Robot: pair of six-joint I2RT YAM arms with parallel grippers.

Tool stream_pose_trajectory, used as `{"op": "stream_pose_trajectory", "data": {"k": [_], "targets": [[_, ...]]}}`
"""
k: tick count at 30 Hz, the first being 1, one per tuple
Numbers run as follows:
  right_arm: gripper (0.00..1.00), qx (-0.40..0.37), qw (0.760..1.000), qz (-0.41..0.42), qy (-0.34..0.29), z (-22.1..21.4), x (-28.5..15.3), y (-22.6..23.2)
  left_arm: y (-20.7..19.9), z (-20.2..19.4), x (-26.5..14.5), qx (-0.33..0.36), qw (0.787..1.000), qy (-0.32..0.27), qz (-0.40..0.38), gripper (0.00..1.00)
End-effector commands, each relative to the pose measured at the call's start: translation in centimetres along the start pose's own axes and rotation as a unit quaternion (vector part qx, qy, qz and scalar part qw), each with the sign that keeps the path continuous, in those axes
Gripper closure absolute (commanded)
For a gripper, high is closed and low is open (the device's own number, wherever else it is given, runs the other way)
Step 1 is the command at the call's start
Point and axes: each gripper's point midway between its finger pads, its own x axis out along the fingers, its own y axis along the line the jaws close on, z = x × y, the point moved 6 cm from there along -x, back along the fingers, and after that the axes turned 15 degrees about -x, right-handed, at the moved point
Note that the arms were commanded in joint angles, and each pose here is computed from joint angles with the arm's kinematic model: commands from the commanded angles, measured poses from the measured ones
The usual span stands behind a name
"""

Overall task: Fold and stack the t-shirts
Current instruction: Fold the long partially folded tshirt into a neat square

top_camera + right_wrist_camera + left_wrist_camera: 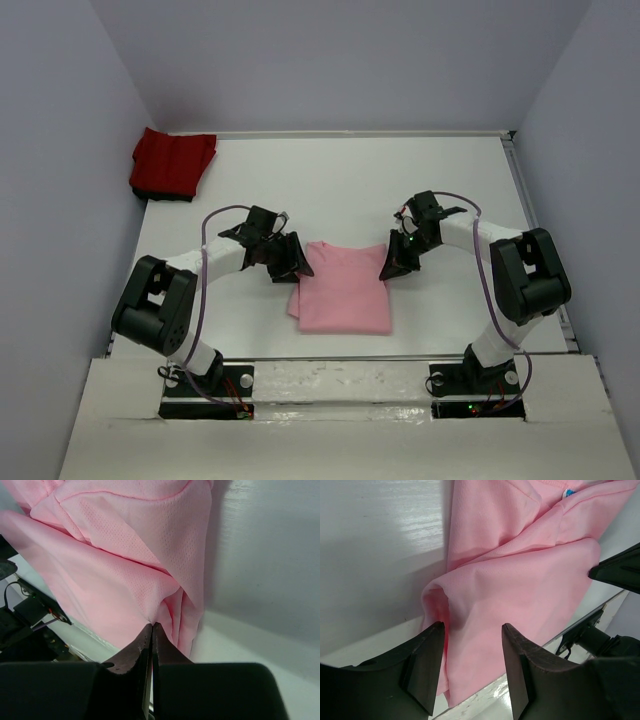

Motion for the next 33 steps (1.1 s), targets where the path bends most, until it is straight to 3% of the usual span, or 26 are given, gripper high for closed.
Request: {"op": "stream_pose_trajectory", "data": {"k": [1, 6, 7, 8, 22, 24, 29, 33], "targets": [[0.96, -0.014, 1.000, 0.010, -0.007, -0.01, -0.15, 0.82, -0.43, -0.40, -0.22, 0.007, 1.000, 0.008, -0.015, 0.44], [0.99, -0.014, 1.000, 0.010, -0.004, -0.02, -0.05, 0.75, -0.40, -0.45, -0.18, 0.008, 1.000, 0.009, -0.013, 0.53], [1.00, -0.014, 1.000, 0.011, -0.005, 0.03, -0.10, 0.81, -0.41, -0.38, -0.17, 0.007, 1.000, 0.009, -0.013, 0.58], [1.00, -0.014, 1.000, 0.012, -0.005, 0.06, -0.09, 0.83, -0.40, -0.40, -0.05, 0.007, 1.000, 0.011, -0.013, 0.68], [1.00, -0.017, 1.000, 0.013, -0.005, 0.27, -0.09, 0.87, -0.35, -0.08, -0.06, 0.005, 1.000, 0.004, -0.002, 0.73], [1.00, -0.018, 1.000, 0.013, -0.006, 0.32, -0.11, 0.89, -0.26, -0.08, -0.01, 0.005, 1.000, 0.003, 0.000, 0.77], [1.00, -0.018, 1.000, 0.013, -0.005, 0.33, -0.10, 0.89, -0.09, -0.17, 0.28, 0.002, 1.000, 0.010, 0.004, 1.00], [1.00, -0.017, 1.000, 0.013, -0.004, 0.23, -0.25, 0.96, -0.02, -0.19, 0.36, 0.005, 1.000, 0.014, 0.006, 1.00]]}}
